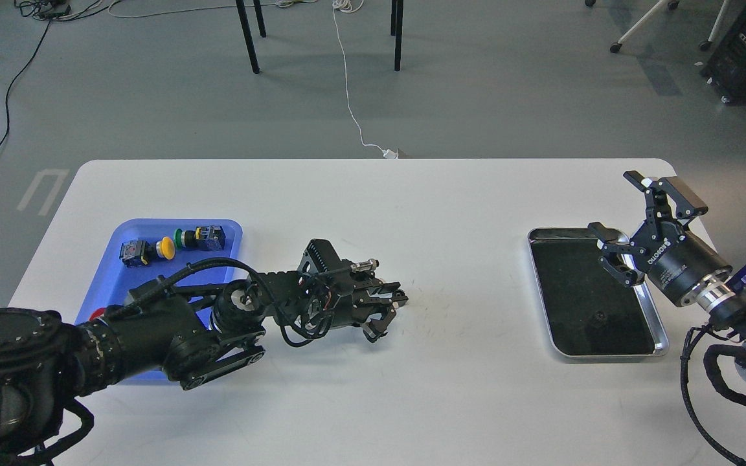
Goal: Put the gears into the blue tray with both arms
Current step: 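Grasp the black ring on the table with the left gripper, then lower the ring into the blue tray and open the left gripper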
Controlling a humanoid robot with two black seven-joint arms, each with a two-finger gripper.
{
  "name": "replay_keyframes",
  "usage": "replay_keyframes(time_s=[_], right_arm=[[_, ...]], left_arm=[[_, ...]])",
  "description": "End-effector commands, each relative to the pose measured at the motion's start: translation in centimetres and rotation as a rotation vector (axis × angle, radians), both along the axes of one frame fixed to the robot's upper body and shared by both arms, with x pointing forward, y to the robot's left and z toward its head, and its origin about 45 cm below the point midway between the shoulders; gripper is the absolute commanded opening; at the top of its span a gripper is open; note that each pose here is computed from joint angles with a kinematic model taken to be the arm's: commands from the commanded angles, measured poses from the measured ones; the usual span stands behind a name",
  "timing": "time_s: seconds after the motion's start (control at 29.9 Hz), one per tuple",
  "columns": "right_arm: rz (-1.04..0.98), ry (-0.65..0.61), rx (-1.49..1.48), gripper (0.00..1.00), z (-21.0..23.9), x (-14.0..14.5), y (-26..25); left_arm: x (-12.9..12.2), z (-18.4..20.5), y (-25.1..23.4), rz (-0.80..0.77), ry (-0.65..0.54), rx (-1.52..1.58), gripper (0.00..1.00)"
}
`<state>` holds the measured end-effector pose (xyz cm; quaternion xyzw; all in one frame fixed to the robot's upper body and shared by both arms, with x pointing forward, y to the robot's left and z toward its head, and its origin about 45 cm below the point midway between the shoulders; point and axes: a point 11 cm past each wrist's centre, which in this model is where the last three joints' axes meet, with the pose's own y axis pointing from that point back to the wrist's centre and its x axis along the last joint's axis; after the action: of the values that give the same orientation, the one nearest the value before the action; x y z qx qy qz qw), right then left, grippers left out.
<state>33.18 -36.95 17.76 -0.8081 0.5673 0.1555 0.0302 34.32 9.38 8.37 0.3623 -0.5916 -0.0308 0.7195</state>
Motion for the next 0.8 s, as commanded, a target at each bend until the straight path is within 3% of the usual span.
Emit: replay_keyframes(time_s=[0.0,0.17,0.4,0.53,0.6,0.77], right_arm=[[-0.003,-0.004,-0.001,0.99,0.2,0.1,-0.2],[-0.005,-0.006,-0.002,0.99,0.3,0.1,-0.2],[-0.012,-0.016,-0.004,0.99,0.6,0.3,-0.5],[-0.012,-0.016,-0.002,0.99,0.6,0.3,-0.5],[-0.011,-0.016,-0.003,0.99,0.6,0.3,-0.5],[-0.011,-0.017,-0.003,0.99,0.6,0.3,-0.5]], left_arm=[[-0.2,0.1,-0.2,-0.003,0.005,-0.013,0.13],[0.5,2.7,0.6,-0.004,-0.063,-0.109,0.12],[2.7,8.9,13.4,0.224,-0.113,-0.15,0.13],[1.3,10.3,22.4,0.322,-0.106,-0.059,0.14],[-0.6,9.7,26.4,0.368,-0.069,-0.011,0.14],[-3.6,8.7,32.5,0.474,-0.009,0.062,0.14]])
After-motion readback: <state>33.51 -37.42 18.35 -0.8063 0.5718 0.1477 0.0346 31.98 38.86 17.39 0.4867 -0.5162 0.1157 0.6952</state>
